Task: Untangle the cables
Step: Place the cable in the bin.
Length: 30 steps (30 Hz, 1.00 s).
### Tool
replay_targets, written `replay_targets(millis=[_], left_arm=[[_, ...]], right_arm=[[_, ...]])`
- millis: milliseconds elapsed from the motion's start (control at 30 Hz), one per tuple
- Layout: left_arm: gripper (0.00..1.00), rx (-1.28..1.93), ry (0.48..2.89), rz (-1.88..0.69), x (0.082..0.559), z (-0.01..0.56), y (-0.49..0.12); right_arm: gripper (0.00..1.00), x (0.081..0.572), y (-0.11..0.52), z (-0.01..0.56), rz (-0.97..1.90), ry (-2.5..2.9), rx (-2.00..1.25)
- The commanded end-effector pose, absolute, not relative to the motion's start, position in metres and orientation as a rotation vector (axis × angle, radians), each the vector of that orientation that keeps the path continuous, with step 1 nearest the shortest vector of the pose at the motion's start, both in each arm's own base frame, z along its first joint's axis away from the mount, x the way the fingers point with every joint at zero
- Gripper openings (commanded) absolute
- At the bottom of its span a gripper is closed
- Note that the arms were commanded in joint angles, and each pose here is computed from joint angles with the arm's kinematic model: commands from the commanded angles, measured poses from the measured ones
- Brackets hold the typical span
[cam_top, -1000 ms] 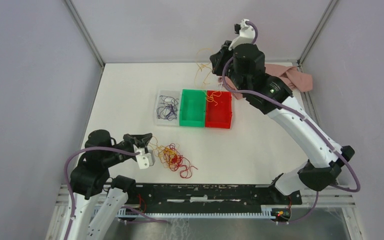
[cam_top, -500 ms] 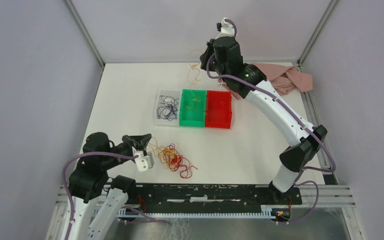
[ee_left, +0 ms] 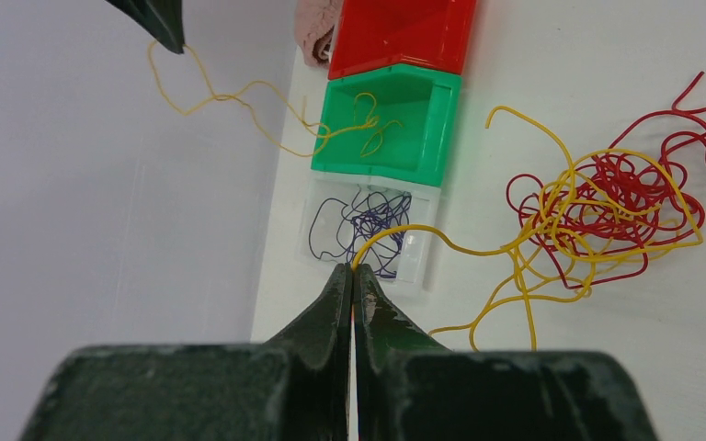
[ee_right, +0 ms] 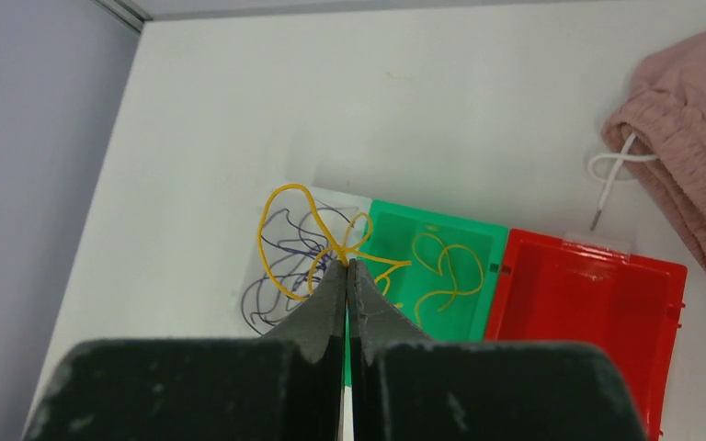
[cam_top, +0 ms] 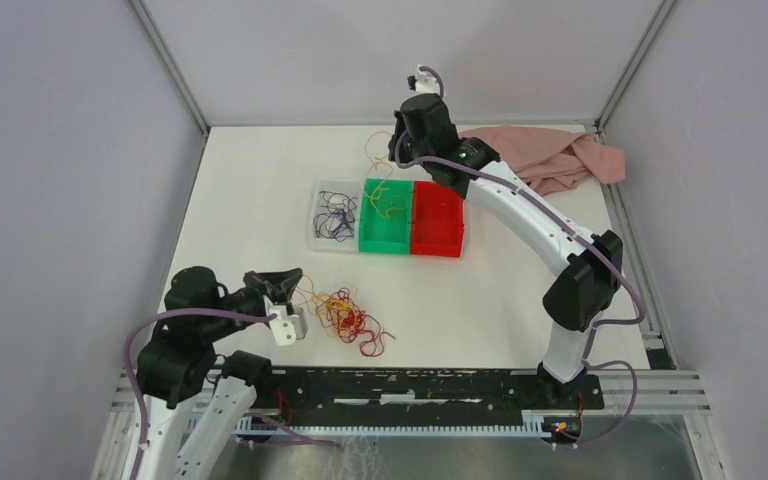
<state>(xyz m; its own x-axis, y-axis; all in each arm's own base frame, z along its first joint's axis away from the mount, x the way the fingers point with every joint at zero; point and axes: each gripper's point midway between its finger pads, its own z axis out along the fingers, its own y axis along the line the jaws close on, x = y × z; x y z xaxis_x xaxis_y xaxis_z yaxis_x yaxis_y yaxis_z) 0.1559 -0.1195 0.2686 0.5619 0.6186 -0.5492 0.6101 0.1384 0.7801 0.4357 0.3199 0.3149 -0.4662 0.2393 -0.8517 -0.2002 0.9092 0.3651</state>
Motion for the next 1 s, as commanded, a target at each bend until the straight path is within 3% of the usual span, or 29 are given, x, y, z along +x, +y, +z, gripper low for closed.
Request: replay_targets(millis=[0,600,967], left_arm=[[0.03,1.553,1.024,0.040,0.154,0.273,-0.121],[0.03,1.562,1.020,0.056,0.156,0.272,-0.120],[0.03,1.575,1.027,0.055,0.158,0.267,-0.120]], right_arm=[[0.00,0.438,0.320,0.284,0.486,2.038,0.020],[0.00,0.437,0.323,0.138,0.228,2.344,-0.124],[0.00,0.446,0.348,0.099,0.202,2.391,-0.182]])
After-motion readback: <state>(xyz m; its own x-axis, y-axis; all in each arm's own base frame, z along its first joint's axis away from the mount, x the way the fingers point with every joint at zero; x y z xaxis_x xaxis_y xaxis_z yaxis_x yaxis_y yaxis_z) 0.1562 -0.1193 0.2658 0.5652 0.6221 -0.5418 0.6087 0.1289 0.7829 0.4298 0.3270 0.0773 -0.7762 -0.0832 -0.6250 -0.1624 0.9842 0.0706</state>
